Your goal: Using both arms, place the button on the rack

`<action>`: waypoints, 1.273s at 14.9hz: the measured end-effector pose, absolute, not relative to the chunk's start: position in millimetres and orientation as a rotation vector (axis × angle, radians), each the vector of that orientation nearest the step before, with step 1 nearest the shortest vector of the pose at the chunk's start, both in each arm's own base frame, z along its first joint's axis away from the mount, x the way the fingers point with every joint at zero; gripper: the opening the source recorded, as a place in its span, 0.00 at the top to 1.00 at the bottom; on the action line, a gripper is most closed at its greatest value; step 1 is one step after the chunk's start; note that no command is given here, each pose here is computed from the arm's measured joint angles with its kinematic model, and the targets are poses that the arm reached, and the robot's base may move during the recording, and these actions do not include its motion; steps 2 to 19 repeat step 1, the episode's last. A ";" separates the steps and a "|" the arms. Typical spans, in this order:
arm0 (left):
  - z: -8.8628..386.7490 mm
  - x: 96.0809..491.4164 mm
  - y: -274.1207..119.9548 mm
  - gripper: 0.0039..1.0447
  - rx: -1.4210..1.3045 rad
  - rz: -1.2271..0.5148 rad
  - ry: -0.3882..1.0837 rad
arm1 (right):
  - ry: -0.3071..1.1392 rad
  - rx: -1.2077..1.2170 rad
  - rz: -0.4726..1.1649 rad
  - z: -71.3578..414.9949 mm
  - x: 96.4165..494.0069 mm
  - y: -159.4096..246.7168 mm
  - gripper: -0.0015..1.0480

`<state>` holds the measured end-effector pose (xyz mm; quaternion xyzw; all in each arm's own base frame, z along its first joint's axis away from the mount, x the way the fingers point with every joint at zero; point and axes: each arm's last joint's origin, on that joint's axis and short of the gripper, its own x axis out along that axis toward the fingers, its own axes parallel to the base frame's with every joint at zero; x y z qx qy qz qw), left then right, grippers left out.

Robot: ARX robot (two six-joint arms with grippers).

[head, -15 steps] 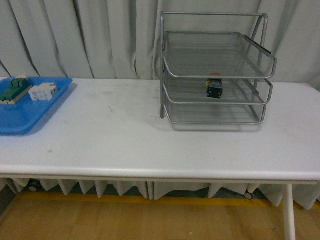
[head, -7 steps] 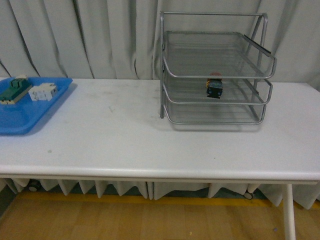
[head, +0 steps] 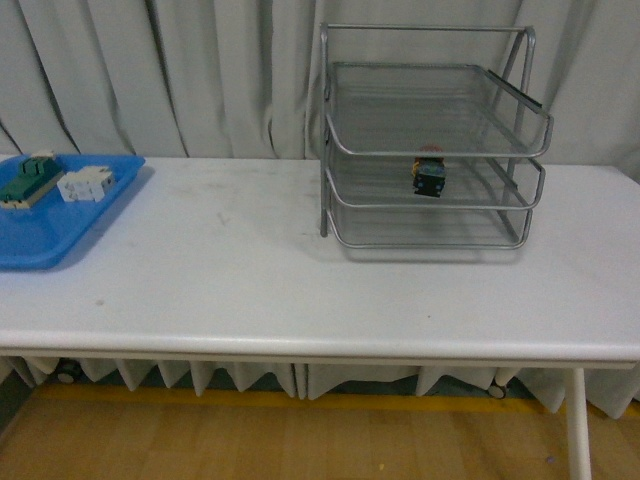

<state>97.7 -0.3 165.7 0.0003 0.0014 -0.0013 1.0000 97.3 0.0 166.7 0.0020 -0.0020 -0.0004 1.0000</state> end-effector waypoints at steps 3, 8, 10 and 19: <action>165.7 97.7 -0.3 0.06 0.001 -0.003 0.002 | -0.004 0.004 -0.001 166.7 97.3 0.0 0.06; 165.7 97.7 -0.3 0.06 0.001 -0.003 0.002 | -0.004 0.004 -0.001 166.7 97.3 0.0 0.06; 165.7 97.7 -0.3 0.06 0.001 -0.003 0.002 | -0.004 0.004 -0.001 166.7 97.3 0.0 0.06; 165.7 97.7 -0.3 0.06 0.001 -0.003 0.002 | -0.004 0.004 -0.001 166.7 97.3 0.0 0.06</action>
